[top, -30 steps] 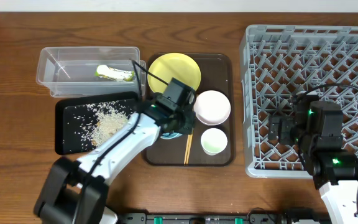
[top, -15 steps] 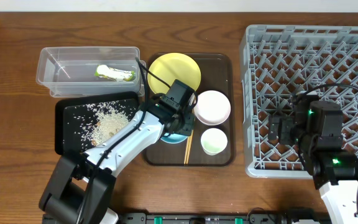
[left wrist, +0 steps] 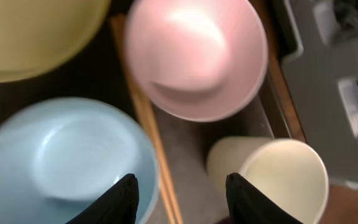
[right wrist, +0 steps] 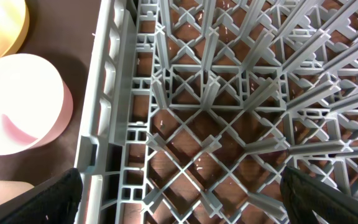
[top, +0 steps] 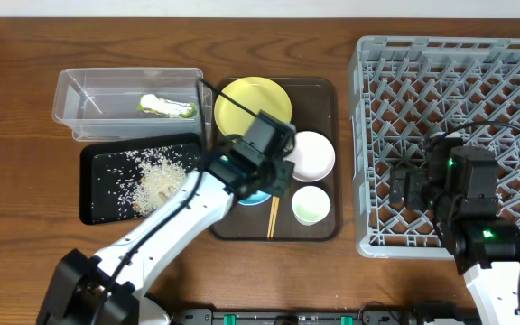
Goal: Sort waste into correct bins and load items into the dishwasher rack
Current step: 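Set the blue bowl back on the brown tray, then grasp the white cup with the left gripper and lift it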
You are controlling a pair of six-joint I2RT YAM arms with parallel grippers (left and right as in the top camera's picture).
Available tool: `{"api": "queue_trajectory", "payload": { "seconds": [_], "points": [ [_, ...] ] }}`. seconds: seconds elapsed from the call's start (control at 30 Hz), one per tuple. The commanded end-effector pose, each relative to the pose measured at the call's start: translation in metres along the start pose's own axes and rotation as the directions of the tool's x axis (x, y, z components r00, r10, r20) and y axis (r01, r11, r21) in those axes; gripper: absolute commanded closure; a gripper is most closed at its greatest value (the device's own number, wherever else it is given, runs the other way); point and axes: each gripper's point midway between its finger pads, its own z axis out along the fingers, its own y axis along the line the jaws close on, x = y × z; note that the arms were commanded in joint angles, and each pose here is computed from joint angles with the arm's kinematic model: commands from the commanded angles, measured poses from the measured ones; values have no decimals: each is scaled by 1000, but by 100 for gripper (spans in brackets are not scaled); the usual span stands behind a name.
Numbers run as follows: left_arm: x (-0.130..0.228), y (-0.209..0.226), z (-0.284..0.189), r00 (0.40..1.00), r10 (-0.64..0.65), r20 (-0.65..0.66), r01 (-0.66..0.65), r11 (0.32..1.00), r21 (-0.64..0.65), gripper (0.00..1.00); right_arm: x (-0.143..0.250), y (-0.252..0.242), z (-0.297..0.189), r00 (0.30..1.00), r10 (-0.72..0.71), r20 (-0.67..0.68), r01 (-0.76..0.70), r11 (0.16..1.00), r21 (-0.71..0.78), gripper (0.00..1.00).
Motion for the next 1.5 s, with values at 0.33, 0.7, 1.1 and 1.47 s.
{"api": "queue_trajectory", "payload": {
  "seconds": [0.33,0.7,1.1,1.47],
  "points": [
    [38,-20,46,985,59,-160,-61,998,-9,63,-8,-2,-4,1000,20,20,-20,1000,0,1],
    [37,-19,46,986,56,-159,-58,998,-10,94,-9,-2,-4,1000,20,22,-20,1000,1,1],
    [-36,-2,-43,980,-187,68,159,941,297,94,-46,40,-11,986,6,168,35,970,-241,1],
    [-93,2,-76,925,-364,-109,294,503,813,94,-28,148,-48,957,-135,256,289,481,-828,1]
  ]
}}
